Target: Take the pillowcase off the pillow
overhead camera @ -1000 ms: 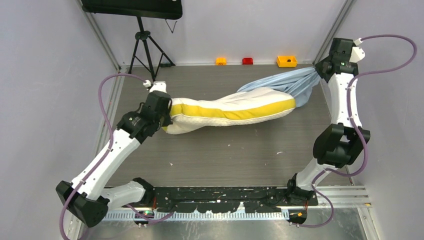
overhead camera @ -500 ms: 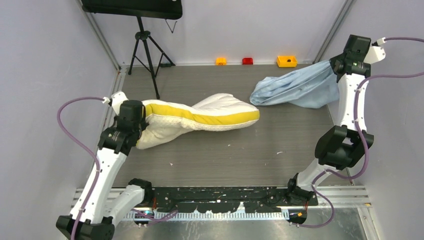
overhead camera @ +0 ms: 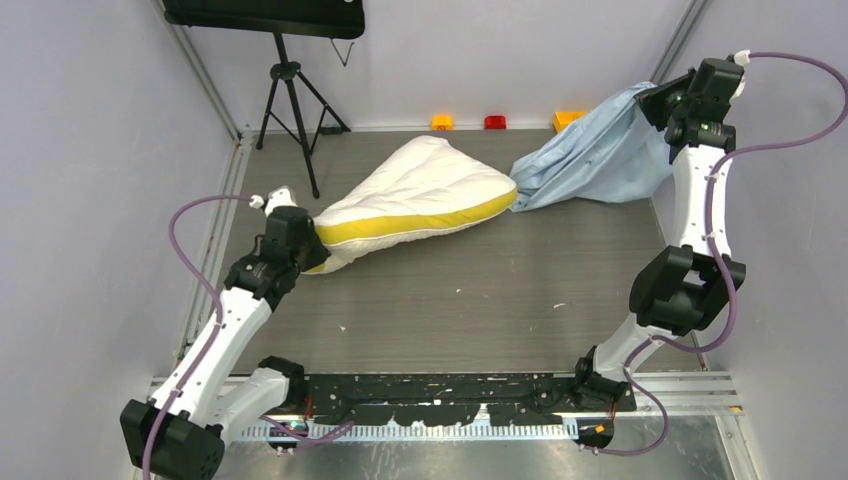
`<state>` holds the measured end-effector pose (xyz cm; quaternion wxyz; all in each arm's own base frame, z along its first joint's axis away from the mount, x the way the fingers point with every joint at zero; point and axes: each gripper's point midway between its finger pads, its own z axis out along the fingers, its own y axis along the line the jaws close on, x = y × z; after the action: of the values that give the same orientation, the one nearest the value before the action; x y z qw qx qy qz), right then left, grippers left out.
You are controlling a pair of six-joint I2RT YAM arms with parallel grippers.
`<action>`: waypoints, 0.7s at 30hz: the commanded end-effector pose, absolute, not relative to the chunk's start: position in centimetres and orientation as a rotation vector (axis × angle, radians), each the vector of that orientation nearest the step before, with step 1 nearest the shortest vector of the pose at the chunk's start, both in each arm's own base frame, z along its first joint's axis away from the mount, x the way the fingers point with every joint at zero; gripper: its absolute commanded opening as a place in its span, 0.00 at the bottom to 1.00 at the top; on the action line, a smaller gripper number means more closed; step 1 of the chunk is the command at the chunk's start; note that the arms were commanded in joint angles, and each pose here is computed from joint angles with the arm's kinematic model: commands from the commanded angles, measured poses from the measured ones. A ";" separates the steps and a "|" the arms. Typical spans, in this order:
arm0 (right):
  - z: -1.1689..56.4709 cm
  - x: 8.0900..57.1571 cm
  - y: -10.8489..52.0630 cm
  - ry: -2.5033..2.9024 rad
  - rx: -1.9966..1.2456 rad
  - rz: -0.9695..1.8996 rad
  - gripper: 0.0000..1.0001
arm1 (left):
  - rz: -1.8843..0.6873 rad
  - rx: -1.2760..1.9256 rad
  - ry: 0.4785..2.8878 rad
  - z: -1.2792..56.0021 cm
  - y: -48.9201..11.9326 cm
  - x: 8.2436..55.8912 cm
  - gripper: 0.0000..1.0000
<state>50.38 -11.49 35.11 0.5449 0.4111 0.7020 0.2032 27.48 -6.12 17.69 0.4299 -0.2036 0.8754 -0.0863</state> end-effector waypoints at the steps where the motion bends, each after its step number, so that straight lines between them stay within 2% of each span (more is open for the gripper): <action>1: 41.6 50.5 -10.1 1.541 0.862 0.586 0.00 | -0.172 -0.524 2.131 18.9 -5.7 28.5 0.00; 5: 44.6 49.8 -9.4 1.470 0.802 0.624 0.00 | -0.245 -0.453 2.174 18.2 -7.4 28.9 0.00; 10: 46.4 50.2 -5.5 1.496 0.680 0.781 0.00 | -0.301 -0.284 2.239 17.2 -12.7 29.1 0.00; 19: 45.0 50.3 7.9 1.699 0.328 0.927 0.00 | -0.362 0.122 2.288 16.8 -21.8 31.2 0.00; 20: 45.0 49.8 8.9 1.710 0.291 0.943 0.04 | -0.329 0.166 2.289 16.8 -22.1 31.1 0.05; 21: 44.7 49.4 9.3 1.728 0.278 0.943 0.19 | -0.319 0.212 2.280 17.2 -22.6 30.9 0.13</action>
<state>51.08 6.29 43.13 0.5442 0.1946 0.7233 0.3780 29.57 -19.75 13.95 0.3641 0.0208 0.9244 -0.1115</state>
